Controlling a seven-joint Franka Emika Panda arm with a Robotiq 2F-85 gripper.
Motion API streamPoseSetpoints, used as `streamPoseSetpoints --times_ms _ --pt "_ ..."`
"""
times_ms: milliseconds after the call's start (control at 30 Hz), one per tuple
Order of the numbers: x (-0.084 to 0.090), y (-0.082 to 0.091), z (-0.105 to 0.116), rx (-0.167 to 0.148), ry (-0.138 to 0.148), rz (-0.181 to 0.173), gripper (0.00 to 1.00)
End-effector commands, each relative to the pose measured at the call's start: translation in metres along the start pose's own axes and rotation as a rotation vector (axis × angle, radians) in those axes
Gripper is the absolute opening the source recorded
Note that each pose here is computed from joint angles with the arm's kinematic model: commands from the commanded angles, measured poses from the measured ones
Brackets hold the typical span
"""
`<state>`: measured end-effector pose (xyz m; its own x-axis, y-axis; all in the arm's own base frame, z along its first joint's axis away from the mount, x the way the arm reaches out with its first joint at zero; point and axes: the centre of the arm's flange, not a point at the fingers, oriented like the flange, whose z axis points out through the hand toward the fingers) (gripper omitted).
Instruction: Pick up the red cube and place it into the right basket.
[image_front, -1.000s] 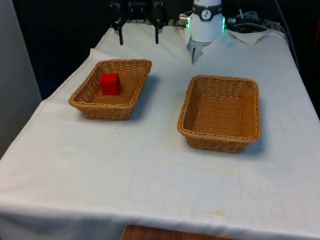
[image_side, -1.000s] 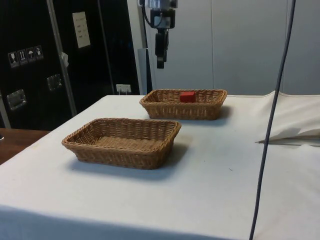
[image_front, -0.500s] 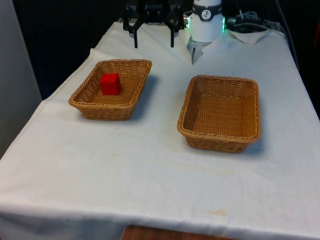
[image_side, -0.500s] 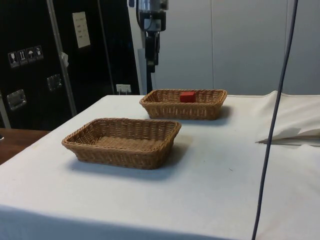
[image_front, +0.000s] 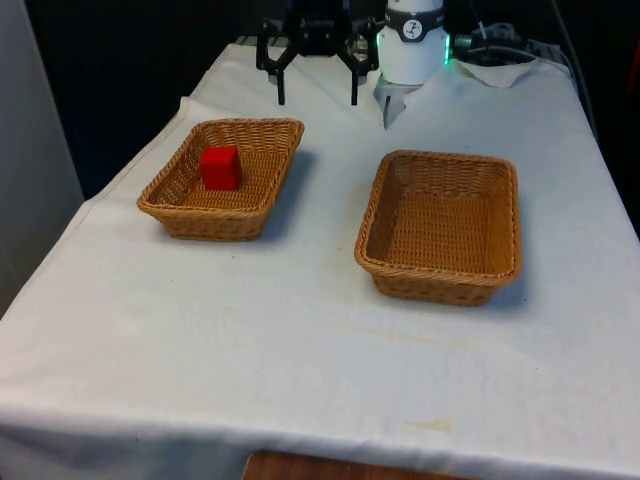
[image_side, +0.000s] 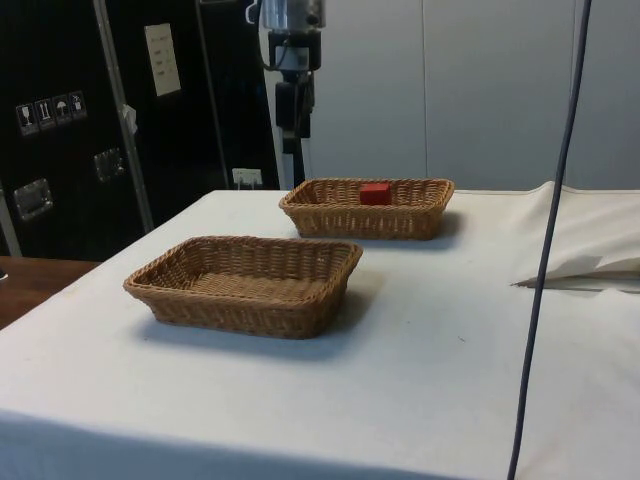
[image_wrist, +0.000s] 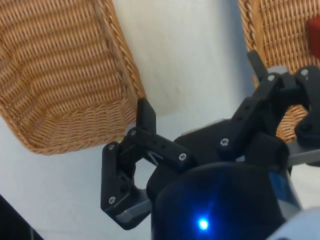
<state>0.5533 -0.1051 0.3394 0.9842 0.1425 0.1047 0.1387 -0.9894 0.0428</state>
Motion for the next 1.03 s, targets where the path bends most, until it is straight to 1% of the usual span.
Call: streamPoseSetpoints --times_ms 0,33,67,100,200,333,367,433,467,600,700,733,767,800,1000 --pt "0.002 -0.002 0.002 -0.002 0.003 0.012 1.00" --pt "0.003 -0.002 0.002 -0.002 0.002 0.017 1.00" --pt "0.001 -0.002 0.001 -0.001 -0.001 0.011 1.00" --pt "0.004 -0.004 0.003 -0.003 0.002 0.022 1.00" --pt "0.006 -0.009 0.005 -0.003 -0.002 0.042 1.00" --pt "0.009 -0.014 0.007 -0.004 -0.005 0.059 1.00" --pt "0.008 -0.012 0.006 -0.002 -0.007 0.050 1.00" --pt "0.011 -0.018 0.008 -0.004 -0.006 0.072 1.00" --pt "0.011 -0.018 0.008 -0.004 -0.006 0.072 1.00" --pt "0.015 -0.028 0.009 -0.002 -0.008 0.088 1.00" --pt "0.017 -0.034 0.009 -0.001 -0.007 0.093 1.00" --pt "0.015 -0.032 0.009 0.005 -0.008 0.088 1.00" --pt "0.018 -0.036 0.009 -0.002 -0.008 0.094 1.00" --pt "0.019 -0.041 0.010 -0.003 -0.008 0.094 1.00" --pt "0.019 -0.040 0.009 0.000 -0.008 0.093 1.00"
